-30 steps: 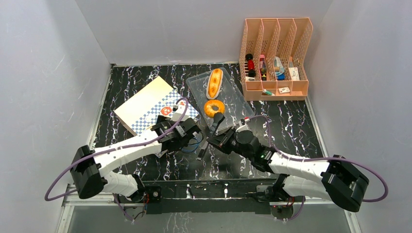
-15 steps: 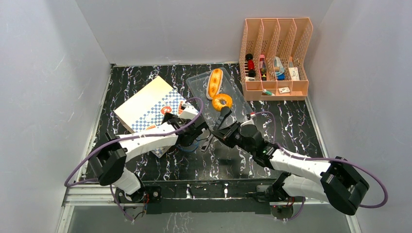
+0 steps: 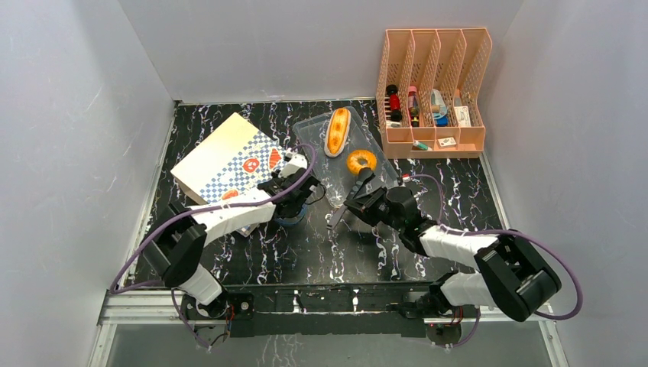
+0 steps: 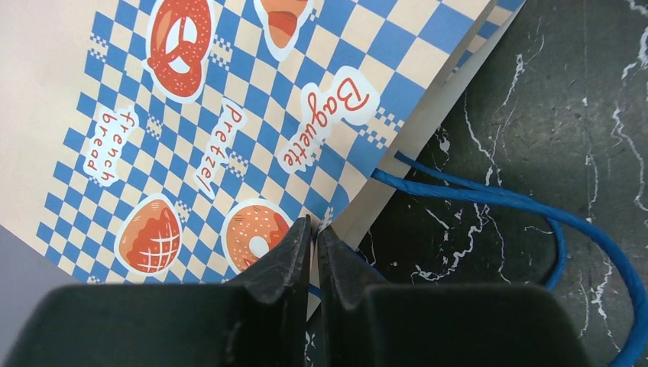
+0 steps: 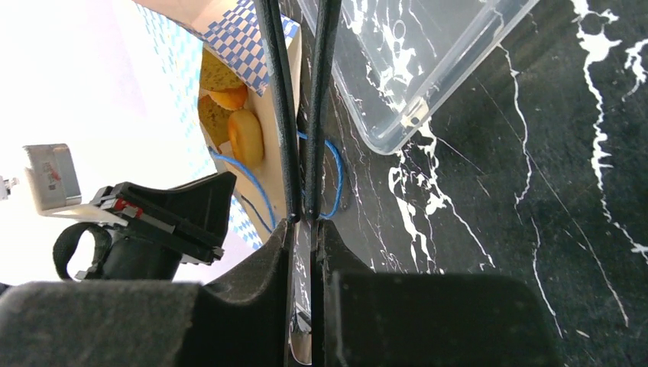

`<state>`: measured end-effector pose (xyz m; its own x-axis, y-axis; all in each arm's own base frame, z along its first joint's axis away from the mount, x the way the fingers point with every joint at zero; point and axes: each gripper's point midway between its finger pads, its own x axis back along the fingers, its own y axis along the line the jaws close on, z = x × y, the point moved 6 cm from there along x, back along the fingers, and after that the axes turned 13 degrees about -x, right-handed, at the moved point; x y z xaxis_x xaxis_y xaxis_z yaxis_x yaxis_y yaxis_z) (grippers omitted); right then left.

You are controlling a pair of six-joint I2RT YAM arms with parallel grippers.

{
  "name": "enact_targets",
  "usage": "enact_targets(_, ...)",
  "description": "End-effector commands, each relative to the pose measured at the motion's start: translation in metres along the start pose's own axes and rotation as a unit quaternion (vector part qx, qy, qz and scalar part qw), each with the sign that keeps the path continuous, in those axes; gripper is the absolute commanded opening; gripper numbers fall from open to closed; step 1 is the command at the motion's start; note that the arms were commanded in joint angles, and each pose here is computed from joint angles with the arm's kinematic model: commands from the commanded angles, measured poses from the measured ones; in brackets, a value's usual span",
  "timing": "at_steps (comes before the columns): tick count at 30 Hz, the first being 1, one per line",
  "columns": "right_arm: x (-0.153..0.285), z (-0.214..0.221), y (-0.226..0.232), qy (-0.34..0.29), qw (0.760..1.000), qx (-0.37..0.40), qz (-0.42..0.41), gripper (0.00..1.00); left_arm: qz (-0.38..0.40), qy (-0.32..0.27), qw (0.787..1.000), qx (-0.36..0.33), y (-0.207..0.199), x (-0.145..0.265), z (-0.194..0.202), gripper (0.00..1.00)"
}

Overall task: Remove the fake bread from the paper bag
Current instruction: Pick up the paper bag from the center of the board, then place the fake bread in the container.

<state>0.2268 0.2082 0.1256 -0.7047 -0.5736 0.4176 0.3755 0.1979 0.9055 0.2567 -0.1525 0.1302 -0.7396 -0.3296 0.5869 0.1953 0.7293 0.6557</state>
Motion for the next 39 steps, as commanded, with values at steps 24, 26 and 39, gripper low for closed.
enact_targets(24, -0.073, -0.061, 0.042, 0.010, 0.999, 0.009, -0.046, 0.06, 0.009, -0.094, 0.992, 0.081, 0.071, 0.062, -0.027, 0.00)
enact_targets(26, -0.079, -0.063, 0.041, 0.018, 0.999, 0.009, -0.044, 0.14, 0.011, -0.095, 0.992, 0.081, 0.072, 0.064, -0.028, 0.00)
enact_targets(39, -0.068, -0.061, 0.029, 0.019, 0.999, 0.026, -0.036, 0.31, 0.011, -0.103, 0.990, 0.091, 0.083, 0.075, -0.029, 0.00)
